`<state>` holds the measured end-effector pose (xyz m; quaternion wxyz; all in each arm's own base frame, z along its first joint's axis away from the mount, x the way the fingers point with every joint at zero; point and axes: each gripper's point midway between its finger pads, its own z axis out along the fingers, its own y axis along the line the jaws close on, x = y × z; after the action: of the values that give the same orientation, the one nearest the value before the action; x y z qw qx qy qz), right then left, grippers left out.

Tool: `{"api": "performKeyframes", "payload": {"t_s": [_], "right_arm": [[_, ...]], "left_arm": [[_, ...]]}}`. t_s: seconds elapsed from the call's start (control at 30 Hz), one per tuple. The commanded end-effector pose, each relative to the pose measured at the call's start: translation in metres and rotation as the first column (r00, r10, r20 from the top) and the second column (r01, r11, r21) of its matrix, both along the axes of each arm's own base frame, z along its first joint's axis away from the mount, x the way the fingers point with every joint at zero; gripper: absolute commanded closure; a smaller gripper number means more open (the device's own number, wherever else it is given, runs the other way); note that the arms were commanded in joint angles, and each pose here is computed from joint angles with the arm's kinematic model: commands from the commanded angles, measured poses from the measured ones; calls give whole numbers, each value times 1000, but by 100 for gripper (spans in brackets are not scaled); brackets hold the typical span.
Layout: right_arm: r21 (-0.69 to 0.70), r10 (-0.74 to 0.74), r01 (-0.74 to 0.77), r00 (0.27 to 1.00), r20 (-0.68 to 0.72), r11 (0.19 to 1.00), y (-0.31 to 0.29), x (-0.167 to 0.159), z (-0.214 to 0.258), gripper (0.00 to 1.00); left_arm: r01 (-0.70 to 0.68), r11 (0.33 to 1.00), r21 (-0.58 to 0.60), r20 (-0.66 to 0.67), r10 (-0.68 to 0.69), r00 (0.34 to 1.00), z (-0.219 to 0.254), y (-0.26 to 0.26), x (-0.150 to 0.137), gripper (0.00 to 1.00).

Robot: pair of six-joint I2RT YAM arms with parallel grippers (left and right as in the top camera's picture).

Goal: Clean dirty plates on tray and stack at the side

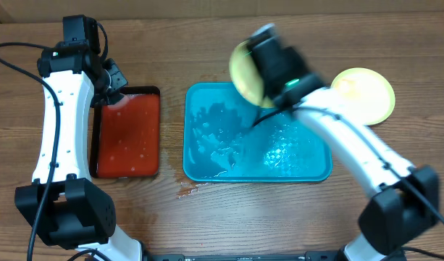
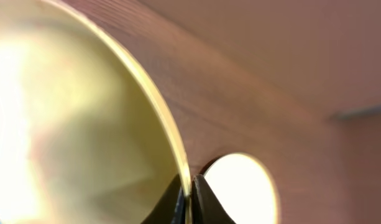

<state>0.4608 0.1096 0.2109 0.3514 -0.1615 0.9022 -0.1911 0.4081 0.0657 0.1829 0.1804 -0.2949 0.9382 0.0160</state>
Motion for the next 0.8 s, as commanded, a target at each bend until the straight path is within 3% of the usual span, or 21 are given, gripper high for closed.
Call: {"api": "performKeyframes", "payload": {"t_s": [0.0, 0.1, 0.3, 0.47, 0.57, 0.63, 0.77], "right_arm": [[460, 22, 16, 997, -78, 888, -30, 6, 5, 89], [618, -13, 127, 983, -185, 776, -89, 4, -17, 96], [658, -257, 426, 904, -343, 621, -211, -14, -71, 96], [727, -266, 460, 888, -375, 510, -242, -21, -88, 94], [750, -253, 440, 898, -359, 494, -243, -17, -88, 84], [753, -246, 423, 906, -344, 505, -240, -11, -87, 72], [737, -223, 397, 918, -329, 547, -224, 1, -95, 65]], "left_arm": [[9, 1000, -7, -5, -9, 1000, -2, -2, 1, 96], [9, 1000, -7, -1, -9, 1000, -2, -2, 2, 96], [9, 1000, -7, 2, -9, 1000, -2, -2, 3, 96], [9, 1000, -7, 3, -8, 1000, -2, -2, 3, 96], [9, 1000, -7, 3, -8, 1000, -2, -2, 3, 96], [9, 1000, -7, 4, -8, 1000, -2, -2, 3, 96], [9, 1000, -7, 3, -9, 1000, -2, -2, 3, 95]]}}
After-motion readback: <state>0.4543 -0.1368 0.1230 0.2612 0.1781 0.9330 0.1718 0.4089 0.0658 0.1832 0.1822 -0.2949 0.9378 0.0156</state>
